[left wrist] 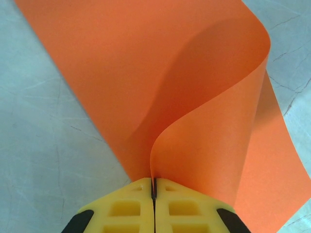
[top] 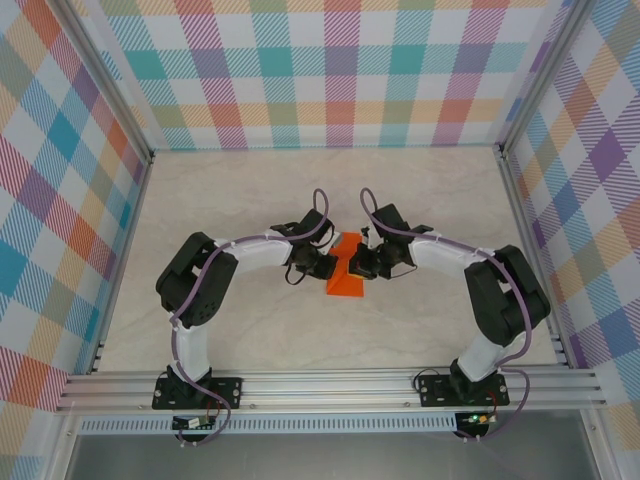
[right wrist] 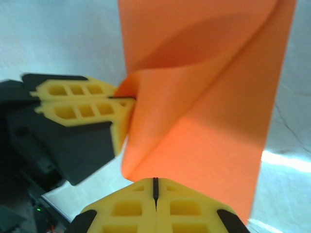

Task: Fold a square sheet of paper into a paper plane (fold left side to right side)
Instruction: Fold the triangle a second time at the center of the table.

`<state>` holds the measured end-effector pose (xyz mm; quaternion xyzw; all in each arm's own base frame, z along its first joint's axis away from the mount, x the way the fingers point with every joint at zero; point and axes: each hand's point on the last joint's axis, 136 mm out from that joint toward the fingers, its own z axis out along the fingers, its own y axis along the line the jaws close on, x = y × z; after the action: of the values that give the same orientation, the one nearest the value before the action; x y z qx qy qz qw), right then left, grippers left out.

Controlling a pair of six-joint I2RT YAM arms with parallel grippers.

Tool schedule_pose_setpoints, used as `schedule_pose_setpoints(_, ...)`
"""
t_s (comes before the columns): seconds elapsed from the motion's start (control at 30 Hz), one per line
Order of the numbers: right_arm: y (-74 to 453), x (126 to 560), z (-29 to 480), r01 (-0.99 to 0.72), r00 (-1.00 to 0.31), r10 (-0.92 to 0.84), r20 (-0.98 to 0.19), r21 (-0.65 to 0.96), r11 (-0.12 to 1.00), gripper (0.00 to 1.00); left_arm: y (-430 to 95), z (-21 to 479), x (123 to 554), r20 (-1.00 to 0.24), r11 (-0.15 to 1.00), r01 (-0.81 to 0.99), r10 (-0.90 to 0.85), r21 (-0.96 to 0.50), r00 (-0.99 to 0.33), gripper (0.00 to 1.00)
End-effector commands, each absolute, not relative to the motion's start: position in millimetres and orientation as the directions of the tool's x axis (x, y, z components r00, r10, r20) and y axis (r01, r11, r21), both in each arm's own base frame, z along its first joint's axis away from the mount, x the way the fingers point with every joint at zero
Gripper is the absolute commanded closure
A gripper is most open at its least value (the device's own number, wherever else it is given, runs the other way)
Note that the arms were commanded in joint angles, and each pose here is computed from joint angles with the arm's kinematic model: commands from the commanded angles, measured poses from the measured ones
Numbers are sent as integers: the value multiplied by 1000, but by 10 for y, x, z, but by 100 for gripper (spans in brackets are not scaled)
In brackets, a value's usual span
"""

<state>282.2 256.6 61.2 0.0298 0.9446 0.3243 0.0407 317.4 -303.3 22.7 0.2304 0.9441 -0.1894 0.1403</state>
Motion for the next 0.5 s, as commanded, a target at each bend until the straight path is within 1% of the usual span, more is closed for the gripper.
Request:
schedule_pose_setpoints(0.0, 2733, 2954, 663, 55, -993, 111, -39, 682, 729, 98, -2948, 251, 3164, -347, 829, 472, 366, -299, -863, 94)
schedule_pose_setpoints(0.2, 2821, 3060, 644, 57, -993, 112, -35, 688, 724, 99, -2945, 284, 3166, -353, 829, 474, 366, -297, -861, 94)
schedule_pose_setpoints(0.47, 2901, 3079, 555, 55, -995, 95, -21, 678, 733, 99, -2952, 291, 3168, -354, 828, 474, 365, -300, -861, 95)
